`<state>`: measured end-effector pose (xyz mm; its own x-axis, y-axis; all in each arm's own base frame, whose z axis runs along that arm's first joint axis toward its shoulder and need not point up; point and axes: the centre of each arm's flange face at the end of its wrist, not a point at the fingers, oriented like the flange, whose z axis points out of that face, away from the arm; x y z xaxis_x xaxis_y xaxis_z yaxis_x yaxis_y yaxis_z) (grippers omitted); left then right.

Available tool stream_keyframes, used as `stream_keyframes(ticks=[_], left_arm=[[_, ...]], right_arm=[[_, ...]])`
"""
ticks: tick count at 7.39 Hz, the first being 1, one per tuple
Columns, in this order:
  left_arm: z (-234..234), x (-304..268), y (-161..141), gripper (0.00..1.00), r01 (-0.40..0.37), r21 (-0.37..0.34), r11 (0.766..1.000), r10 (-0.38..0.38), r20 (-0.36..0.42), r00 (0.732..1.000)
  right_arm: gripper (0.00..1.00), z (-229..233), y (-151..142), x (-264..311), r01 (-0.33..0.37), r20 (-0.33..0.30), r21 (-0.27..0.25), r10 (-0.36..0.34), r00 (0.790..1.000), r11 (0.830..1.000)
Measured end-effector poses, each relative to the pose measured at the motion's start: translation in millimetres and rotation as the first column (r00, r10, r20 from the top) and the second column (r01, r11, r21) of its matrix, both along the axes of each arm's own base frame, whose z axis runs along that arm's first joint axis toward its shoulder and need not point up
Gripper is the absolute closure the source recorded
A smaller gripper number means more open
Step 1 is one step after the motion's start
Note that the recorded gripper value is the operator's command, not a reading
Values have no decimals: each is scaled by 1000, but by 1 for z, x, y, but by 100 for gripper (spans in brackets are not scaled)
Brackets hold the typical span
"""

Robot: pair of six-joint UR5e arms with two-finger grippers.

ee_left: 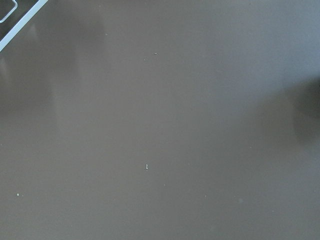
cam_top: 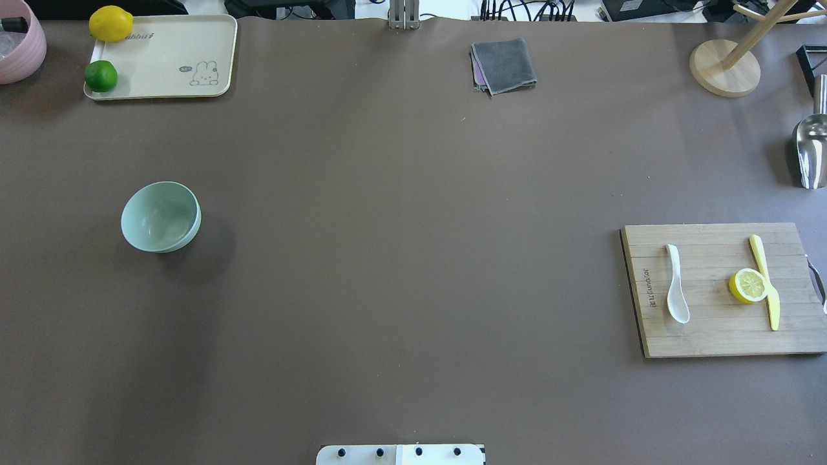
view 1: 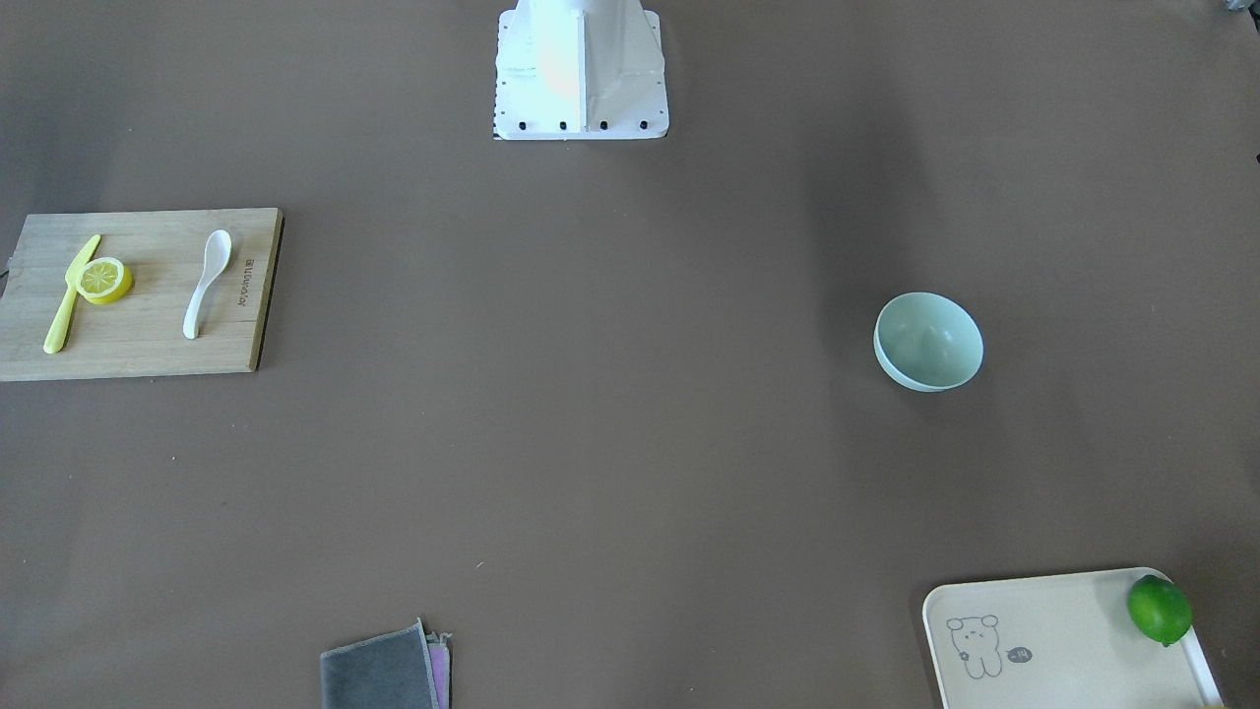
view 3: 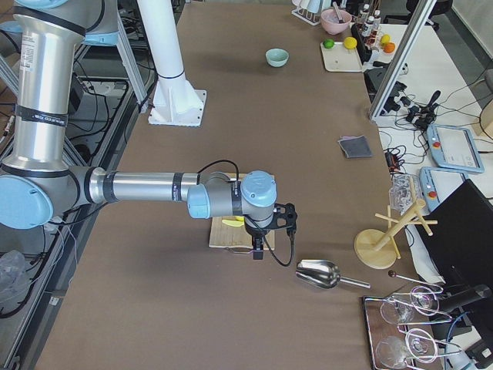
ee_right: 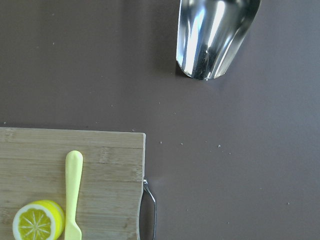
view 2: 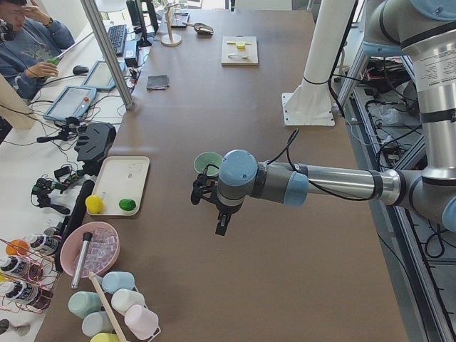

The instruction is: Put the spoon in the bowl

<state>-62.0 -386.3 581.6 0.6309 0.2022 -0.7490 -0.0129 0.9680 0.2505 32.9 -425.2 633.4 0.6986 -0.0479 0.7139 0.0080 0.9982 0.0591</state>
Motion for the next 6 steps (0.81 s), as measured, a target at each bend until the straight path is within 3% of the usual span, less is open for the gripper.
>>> stream_keyframes(ticks=[4,6], left_arm=[[-13,-2,4,2,2,91,996,0,-23,1000],[-9,-1,16,3,22,86,996,-20,-32,999]], right_arm=[[0,-3,0,0,1,1,7,-1,1000,1000],[0,-3,-1,0,0,2,23,0,1000,1000]])
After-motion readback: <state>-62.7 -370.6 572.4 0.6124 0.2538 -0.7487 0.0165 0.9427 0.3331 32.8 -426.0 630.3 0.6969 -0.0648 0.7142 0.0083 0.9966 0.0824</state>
